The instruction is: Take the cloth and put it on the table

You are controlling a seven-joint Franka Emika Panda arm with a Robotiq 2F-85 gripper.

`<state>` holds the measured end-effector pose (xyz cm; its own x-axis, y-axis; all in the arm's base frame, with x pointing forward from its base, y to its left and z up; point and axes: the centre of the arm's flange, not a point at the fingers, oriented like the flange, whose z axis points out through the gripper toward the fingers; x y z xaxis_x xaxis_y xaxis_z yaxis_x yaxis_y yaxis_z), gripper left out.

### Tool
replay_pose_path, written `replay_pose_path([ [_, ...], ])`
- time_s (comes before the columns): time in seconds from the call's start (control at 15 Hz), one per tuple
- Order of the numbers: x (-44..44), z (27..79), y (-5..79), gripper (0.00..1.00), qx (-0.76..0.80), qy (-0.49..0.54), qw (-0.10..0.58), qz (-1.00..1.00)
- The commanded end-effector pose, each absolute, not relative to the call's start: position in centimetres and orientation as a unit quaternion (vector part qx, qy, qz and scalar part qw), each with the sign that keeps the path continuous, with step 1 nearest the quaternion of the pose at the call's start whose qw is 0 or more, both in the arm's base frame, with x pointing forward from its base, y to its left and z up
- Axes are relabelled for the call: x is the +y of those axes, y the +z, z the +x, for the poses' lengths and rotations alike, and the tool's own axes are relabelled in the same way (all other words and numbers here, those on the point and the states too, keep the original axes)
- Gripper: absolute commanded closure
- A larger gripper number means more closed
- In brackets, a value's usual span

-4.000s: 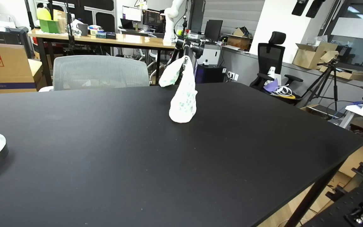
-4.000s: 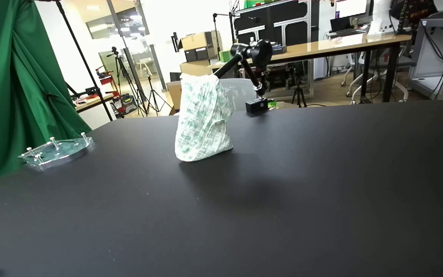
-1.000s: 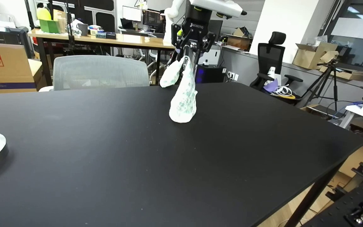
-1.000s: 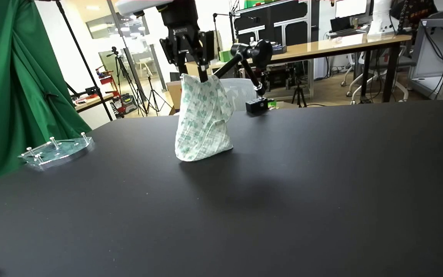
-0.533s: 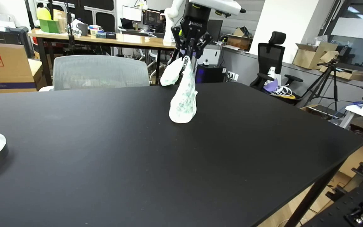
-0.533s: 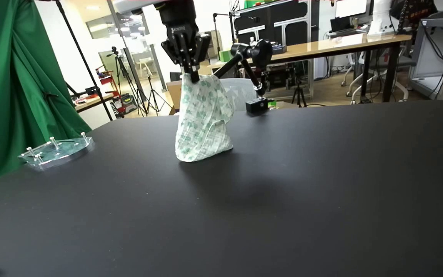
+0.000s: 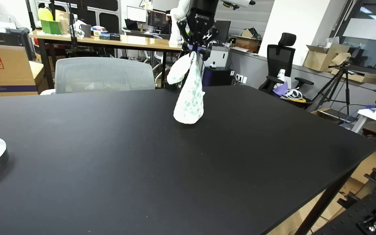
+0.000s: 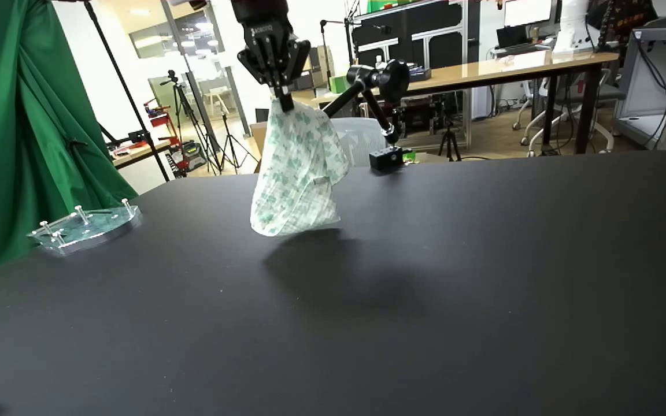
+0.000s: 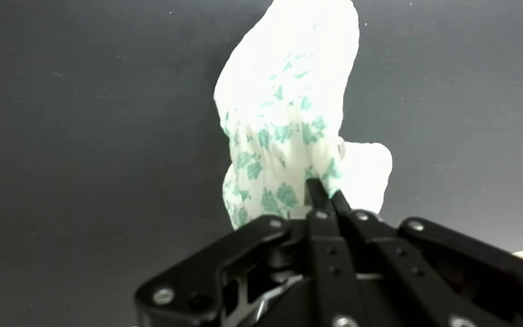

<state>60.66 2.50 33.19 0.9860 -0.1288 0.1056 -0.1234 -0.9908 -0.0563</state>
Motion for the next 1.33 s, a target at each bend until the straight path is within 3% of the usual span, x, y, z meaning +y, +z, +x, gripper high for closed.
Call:
replay_pose_path([
  [0.0, 2.6, 57.8, 37.0, 0.99, 0.054, -0.071, 0.002, -0.996],
  [0.4, 3.1, 54.4, 38.0, 0.99, 0.000, -0.073, -0.017, -0.997],
  [0.8, 7.9, 52.5, 32.4, 0.99, -0.074, -0.036, -0.020, -0.996],
  [1.27, 10.2, 52.2, 25.1, 0.99, -0.124, -0.038, -0.079, -0.988],
])
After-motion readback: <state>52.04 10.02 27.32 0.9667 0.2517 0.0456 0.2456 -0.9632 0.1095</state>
